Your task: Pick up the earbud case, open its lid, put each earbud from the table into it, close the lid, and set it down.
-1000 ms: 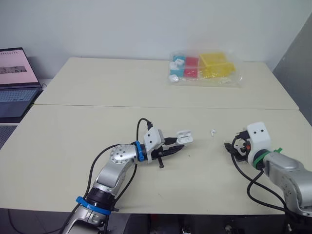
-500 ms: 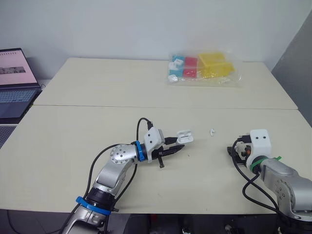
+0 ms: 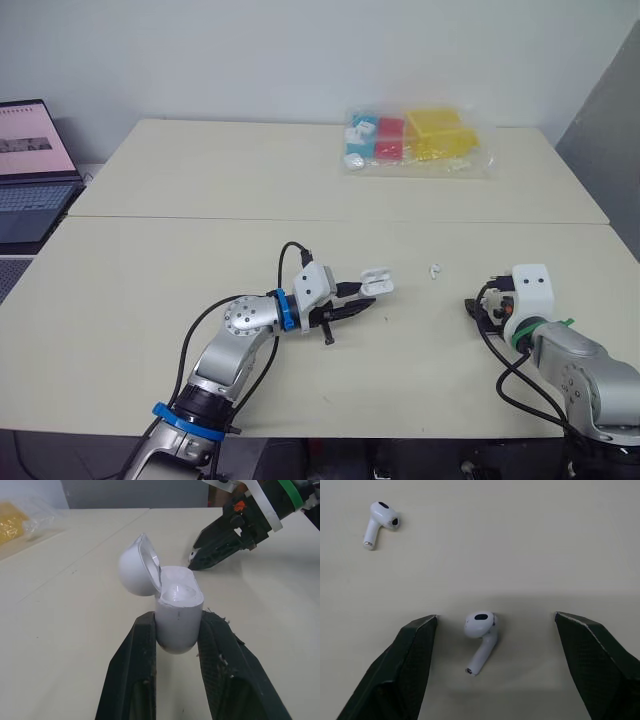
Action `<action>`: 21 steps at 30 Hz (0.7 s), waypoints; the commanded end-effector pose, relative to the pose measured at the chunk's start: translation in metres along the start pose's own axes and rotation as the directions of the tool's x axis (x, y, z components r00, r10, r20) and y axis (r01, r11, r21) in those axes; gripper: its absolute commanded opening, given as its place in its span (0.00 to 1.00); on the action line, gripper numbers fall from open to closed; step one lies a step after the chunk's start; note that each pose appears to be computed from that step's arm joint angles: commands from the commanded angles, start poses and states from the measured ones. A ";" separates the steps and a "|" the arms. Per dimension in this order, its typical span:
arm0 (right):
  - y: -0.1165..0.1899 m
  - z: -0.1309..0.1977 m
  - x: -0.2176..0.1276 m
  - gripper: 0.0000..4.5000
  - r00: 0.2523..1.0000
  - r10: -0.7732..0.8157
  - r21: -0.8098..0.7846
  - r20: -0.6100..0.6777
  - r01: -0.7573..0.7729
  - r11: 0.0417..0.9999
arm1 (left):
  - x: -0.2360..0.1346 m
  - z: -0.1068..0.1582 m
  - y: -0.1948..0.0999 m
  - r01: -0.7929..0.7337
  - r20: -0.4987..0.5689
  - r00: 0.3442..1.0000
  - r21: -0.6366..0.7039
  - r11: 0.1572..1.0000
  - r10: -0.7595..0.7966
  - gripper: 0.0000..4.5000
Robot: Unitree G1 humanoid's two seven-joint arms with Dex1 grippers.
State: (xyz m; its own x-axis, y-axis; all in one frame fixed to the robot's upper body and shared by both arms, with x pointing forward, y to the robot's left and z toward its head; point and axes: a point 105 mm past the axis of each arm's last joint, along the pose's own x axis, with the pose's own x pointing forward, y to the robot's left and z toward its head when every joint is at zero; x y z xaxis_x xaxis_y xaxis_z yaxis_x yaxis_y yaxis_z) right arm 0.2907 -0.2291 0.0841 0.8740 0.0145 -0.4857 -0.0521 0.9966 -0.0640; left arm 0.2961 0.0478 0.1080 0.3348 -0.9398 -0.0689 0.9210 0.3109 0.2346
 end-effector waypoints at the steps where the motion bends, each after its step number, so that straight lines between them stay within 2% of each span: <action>1: -0.001 -0.001 0.001 0.60 1.000 -0.013 -0.013 -0.004 0.013 1.000 | 0.002 0.010 -0.002 0.009 0.025 1.000 0.034 0.999 -0.010 0.18; 7: 0.002 -0.003 0.001 0.11 1.000 -0.015 -0.020 -0.008 0.015 1.000 | 0.001 0.008 -0.004 0.012 0.019 1.000 0.035 0.999 -0.013 0.18; 13: 0.001 0.009 -0.005 0.09 0.999 0.035 -0.095 0.016 -0.033 0.995 | -0.001 0.006 -0.004 0.011 0.011 1.000 0.036 0.999 -0.012 0.18; 16: 0.010 0.022 -0.012 0.09 0.983 0.181 -0.224 0.021 -0.172 0.959 | -0.003 0.006 -0.004 0.010 0.007 1.000 0.036 0.999 -0.011 0.18; 18: 0.020 0.027 -0.021 0.09 0.943 0.331 -0.306 -0.023 -0.322 0.896 | -0.005 0.006 -0.004 0.008 0.003 1.000 0.034 0.999 -0.008 0.18; 21: 0.012 0.033 -0.030 0.09 0.873 0.462 -0.515 -0.155 -0.471 0.716 | -0.012 0.006 -0.004 0.004 -0.008 1.000 0.030 1.000 -0.004 0.18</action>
State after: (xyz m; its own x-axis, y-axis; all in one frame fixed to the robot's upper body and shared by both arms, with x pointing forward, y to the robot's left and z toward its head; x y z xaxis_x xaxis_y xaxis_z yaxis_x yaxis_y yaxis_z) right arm 0.2800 -0.2198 0.1146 0.7168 0.3672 -0.5928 -0.5948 0.7657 -0.2449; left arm 0.2908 0.0555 0.1028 0.3412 -0.9346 -0.1006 0.9204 0.3104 0.2375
